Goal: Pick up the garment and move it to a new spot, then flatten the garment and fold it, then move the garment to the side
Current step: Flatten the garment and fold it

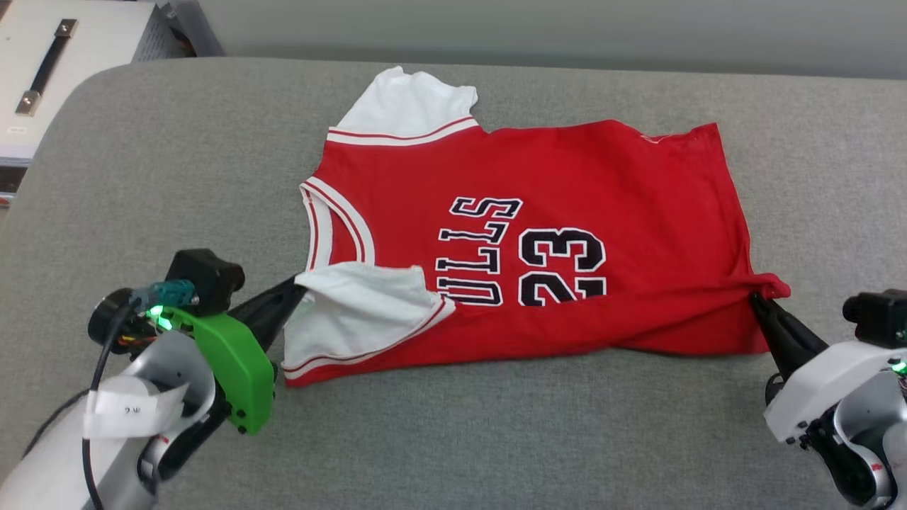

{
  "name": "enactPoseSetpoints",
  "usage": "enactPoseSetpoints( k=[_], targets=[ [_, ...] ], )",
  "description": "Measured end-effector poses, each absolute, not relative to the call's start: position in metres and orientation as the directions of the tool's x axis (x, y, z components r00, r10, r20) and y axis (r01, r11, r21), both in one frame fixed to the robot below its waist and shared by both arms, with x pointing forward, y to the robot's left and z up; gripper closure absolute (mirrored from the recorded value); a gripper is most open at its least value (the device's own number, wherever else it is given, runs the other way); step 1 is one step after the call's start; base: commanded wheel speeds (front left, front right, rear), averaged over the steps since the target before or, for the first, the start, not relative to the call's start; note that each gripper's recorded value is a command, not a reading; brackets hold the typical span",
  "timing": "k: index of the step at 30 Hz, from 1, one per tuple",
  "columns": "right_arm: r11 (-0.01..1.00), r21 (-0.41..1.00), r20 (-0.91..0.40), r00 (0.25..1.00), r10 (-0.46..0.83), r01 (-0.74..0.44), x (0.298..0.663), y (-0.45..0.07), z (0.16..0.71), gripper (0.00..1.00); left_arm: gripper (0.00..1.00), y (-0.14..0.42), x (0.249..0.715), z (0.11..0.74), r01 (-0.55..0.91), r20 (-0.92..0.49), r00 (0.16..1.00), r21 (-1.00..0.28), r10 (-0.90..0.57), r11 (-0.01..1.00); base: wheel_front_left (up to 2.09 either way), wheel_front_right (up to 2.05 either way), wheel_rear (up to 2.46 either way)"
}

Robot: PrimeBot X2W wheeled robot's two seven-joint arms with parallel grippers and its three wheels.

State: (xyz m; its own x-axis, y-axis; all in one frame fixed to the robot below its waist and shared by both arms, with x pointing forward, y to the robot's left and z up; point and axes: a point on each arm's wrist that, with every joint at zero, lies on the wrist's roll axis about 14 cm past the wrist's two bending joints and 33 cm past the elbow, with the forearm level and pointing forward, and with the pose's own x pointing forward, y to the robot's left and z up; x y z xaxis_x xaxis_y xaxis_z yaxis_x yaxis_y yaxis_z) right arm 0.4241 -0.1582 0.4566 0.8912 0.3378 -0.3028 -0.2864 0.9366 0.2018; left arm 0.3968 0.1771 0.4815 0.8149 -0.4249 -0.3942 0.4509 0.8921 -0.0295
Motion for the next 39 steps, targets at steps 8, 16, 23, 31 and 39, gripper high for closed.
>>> enactPoseSetpoints(
  k=[8,16,23,31,39],
  targets=[
    [0.938,0.2,-0.402,0.849,0.343,-0.284,0.448,-0.156,0.428,1.0,1.0,0.184,0.441,0.457,0.455,-0.463,0.797,0.037,-0.389,0.89,0.0,0.0,0.0],
    [0.945,0.19,-0.493,0.806,0.326,-0.266,0.454,-0.162,0.397,1.0,1.0,0.182,0.46,0.42,0.468,-0.541,0.752,0.034,-0.378,0.883,0.0,0.0,0.0],
    [0.95,0.18,-0.512,0.8,0.311,-0.254,0.459,-0.167,0.388,0.0,0.0,0.178,0.464,0.399,0.474,-0.566,0.734,0.031,-0.376,0.88,0.0,0.0,0.0],
    [0.952,0.162,-0.483,0.82,0.307,-0.261,0.46,-0.167,0.4,0.0,0.0,0.182,0.478,0.418,0.4,-0.427,0.832,0.019,-0.355,0.916,0.0,0.0,0.0],
    [0.952,0.093,-0.406,0.862,0.303,-0.29,0.453,-0.171,0.436,0.0,0.0,0.179,0.468,0.454,0.308,-0.273,0.908,-0.078,-0.317,0.948,0.0,0.0,0.0]
  ],
)
